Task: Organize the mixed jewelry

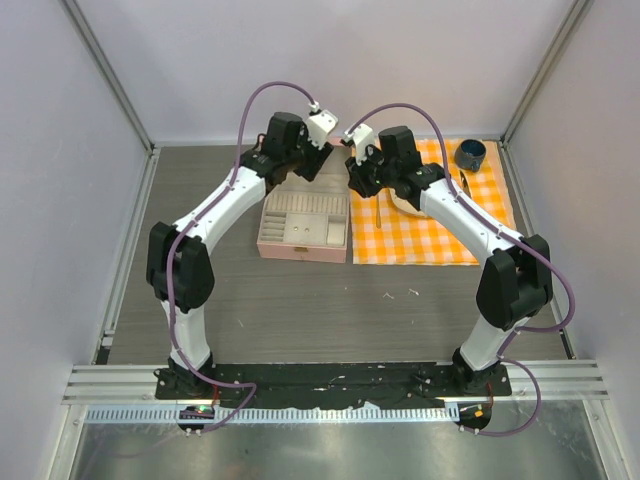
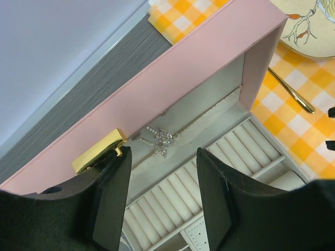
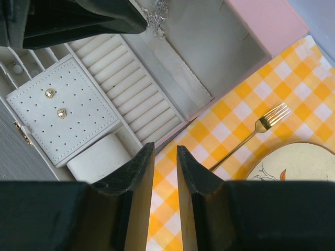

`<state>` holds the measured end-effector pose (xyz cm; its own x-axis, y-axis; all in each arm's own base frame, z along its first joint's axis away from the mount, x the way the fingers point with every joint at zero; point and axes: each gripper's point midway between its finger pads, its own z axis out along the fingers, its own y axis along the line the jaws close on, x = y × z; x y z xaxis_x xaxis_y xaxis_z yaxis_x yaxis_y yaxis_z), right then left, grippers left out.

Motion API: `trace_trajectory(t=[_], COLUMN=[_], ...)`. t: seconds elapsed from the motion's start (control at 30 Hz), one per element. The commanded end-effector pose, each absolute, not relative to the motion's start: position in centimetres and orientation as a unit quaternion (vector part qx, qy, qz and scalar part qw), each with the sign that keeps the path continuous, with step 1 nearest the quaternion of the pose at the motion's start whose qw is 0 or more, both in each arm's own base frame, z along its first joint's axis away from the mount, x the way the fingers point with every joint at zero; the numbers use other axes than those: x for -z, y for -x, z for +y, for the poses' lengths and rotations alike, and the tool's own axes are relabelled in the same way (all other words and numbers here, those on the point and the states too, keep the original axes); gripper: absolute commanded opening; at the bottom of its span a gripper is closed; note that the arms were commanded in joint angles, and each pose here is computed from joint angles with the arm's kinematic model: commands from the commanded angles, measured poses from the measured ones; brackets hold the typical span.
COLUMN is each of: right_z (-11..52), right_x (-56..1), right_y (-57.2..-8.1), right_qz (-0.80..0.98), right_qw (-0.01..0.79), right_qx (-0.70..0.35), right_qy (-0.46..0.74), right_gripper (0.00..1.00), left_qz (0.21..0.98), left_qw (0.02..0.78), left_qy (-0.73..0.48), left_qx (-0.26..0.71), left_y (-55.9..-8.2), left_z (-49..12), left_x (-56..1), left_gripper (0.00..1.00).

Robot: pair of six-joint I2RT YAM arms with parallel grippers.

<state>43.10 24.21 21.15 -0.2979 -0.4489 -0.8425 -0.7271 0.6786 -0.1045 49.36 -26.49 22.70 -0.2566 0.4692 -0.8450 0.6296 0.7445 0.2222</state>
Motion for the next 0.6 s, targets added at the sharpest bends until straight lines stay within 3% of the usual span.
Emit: trace_trajectory(t=[0.0, 0.27, 0.3, 0.37, 0.57], right_z=[24.4, 24.3, 24.2, 24.2, 24.0], right_x=[-24.3, -23.9, -23.8, -23.8, -23.0], right_y=[-43.4, -43.4, -43.4, -43.4, -43.1], right_qz=[0.767, 0.77, 0.77, 0.77, 0.774], right_qw=[0.503, 0.499, 0.498, 0.498, 0.491], right_qx=[-0.152, -0.15, -0.149, -0.149, -0.146], right_qy=[0.368, 0.369, 0.37, 0.369, 0.372], right_gripper=[0.3, 0.3, 0.3, 0.3, 0.29], left_qz=[0.763, 0.765, 0.766, 0.767, 0.767], left_qw=[0.554, 0.551, 0.548, 0.547, 0.545], left_qy=[-0.327, -0.327, -0.329, -0.33, -0.33], left_qx=[0.061, 0.065, 0.064, 0.064, 0.078], left_y=[-50.6, -51.8, -52.0, -52.2, -51.4], left_z=[-25.3, -26.2, -26.2, -26.3, -26.5], left_x=[-27.3, -26.9, -26.5, -26.3, -25.9], left_gripper=[0.59, 0.67, 0.81, 0.88, 0.89])
